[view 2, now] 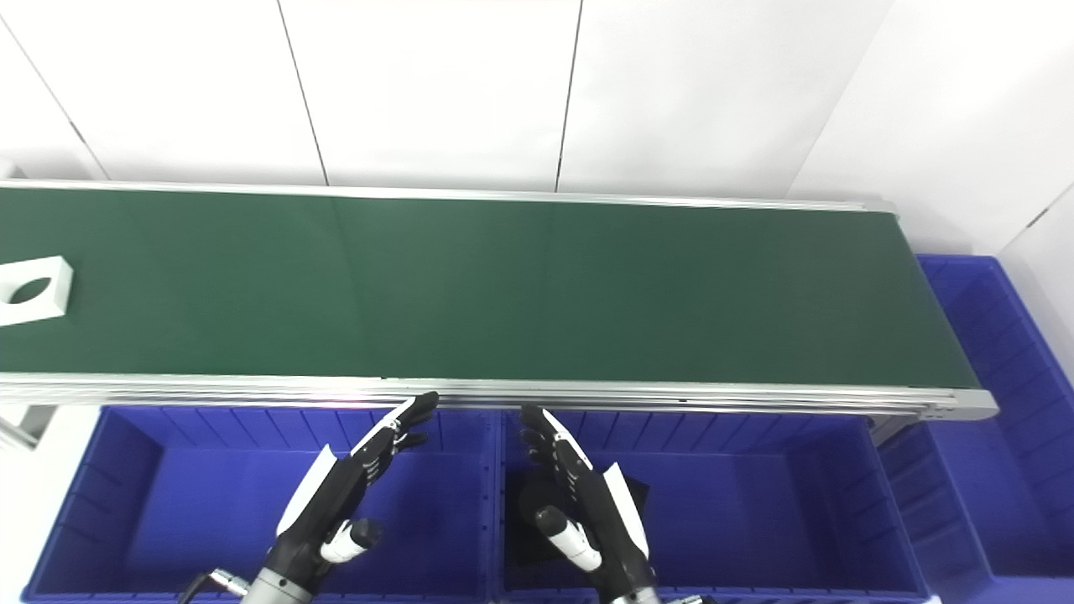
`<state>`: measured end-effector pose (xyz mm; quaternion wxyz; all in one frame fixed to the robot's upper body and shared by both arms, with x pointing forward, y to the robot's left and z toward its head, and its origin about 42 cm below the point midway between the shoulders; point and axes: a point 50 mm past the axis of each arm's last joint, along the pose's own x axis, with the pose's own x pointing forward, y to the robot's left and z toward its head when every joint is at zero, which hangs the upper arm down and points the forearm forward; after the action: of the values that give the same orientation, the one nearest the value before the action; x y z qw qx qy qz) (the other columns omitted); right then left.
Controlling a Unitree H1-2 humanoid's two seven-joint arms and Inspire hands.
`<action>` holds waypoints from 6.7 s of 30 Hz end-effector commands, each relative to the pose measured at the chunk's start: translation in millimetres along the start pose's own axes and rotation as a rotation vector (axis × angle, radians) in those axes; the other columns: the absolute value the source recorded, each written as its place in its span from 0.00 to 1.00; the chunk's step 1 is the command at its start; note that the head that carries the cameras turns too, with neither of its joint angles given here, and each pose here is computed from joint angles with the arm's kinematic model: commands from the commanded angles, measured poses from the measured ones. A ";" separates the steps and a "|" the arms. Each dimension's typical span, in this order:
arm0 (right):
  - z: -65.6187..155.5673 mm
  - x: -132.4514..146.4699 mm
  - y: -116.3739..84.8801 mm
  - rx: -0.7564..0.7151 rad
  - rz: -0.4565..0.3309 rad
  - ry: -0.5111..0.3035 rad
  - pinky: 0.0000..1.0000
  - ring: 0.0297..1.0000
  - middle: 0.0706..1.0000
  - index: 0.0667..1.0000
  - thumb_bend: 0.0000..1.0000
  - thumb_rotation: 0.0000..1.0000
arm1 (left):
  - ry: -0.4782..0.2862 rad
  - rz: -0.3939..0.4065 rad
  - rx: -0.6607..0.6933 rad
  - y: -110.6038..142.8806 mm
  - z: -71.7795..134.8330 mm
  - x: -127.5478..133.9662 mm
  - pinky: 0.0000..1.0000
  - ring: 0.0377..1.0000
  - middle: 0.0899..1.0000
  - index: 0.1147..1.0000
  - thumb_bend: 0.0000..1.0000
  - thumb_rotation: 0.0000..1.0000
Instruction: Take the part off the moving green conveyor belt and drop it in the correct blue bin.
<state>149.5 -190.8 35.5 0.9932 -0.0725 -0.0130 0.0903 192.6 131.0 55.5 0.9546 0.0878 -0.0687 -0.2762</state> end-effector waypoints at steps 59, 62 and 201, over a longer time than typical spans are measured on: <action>-23.5 -8.2 -26.5 0.008 -0.005 0.033 0.88 0.89 0.91 0.94 0.93 0.98 | -0.021 -0.012 -0.014 -33.1 -19.7 16.6 0.83 0.90 0.92 0.89 0.95 0.90; -21.9 -7.6 -26.5 0.005 -0.001 0.026 0.89 0.89 0.91 0.94 0.93 0.99 | -0.105 -0.020 0.012 -25.5 2.7 20.3 0.79 0.89 0.92 0.88 0.98 0.83; 12.6 -11.9 13.5 0.128 0.028 -0.074 0.84 0.85 0.88 0.94 0.95 1.00 | 0.397 -0.022 1.387 257.2 25.0 205.6 0.24 0.30 0.38 0.42 0.52 0.00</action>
<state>131.2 -182.4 34.9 0.9947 -0.0110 -0.0011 0.1018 482.0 209.8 133.2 0.6839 0.7016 -0.0566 -0.1922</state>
